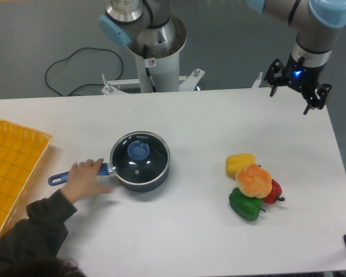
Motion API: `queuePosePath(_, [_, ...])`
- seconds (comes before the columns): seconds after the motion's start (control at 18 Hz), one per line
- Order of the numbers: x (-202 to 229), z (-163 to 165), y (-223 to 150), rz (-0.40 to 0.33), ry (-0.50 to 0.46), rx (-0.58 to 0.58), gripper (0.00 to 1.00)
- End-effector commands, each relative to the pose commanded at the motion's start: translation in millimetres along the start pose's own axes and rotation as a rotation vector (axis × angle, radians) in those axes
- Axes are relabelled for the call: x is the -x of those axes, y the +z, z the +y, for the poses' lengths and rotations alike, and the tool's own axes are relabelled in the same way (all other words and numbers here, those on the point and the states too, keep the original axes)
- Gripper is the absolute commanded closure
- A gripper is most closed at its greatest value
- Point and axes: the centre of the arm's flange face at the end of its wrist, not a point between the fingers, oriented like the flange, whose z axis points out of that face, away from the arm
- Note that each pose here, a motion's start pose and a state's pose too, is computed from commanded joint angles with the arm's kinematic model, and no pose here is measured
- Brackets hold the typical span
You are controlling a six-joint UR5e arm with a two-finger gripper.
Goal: Open the lid
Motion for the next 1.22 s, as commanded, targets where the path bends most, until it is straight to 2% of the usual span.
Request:
queuePosePath(0.39, [-4,-9,-3,-0.006,0.003,-0.001,0.0])
queuePosePath(0.5, [-11,-26,-6,-0.009,0.014,-0.001,0.0])
queuePosePath(0.72, [-21,-58,-9,-0.018,-0.032,-0.003,0.0])
queuePosePath(1.22, [-40,-92,0,0.002,-0.06,0.011,0.0])
